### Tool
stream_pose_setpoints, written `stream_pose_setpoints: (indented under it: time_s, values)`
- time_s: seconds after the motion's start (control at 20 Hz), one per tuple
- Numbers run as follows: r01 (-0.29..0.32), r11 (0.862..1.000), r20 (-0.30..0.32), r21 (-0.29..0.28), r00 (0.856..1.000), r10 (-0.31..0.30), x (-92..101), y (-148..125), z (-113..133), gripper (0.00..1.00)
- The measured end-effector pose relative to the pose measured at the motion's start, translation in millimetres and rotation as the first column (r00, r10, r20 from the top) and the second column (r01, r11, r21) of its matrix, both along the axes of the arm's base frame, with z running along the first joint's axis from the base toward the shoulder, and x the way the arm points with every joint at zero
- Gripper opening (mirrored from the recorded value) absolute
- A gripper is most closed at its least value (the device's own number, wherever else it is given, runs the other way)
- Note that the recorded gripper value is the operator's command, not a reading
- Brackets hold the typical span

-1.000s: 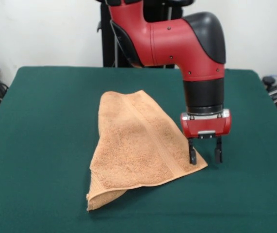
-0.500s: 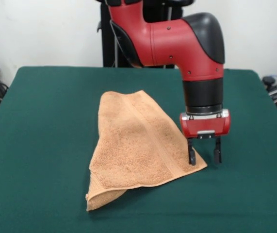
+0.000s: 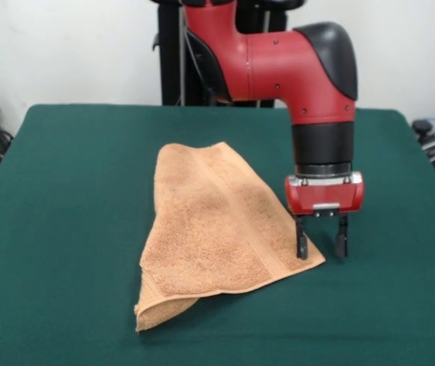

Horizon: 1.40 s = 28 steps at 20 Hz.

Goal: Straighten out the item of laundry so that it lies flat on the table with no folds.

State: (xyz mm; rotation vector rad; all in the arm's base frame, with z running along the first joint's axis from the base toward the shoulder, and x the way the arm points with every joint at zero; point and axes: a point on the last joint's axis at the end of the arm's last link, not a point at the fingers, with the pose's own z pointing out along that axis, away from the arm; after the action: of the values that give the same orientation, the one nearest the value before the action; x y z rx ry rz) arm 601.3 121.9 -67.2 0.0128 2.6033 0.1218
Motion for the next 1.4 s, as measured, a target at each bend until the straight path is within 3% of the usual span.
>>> stream_pose_setpoints:
  time_s: [0.45,1.4]
  values:
    - [-0.022,0.999,0.055,-0.045,0.998,0.024,-6.9,3.1,-4.4,1.0]
    - [-0.024,0.998,0.077,-0.063,0.997,0.029,-7.5,1.0,-6.7,1.0]
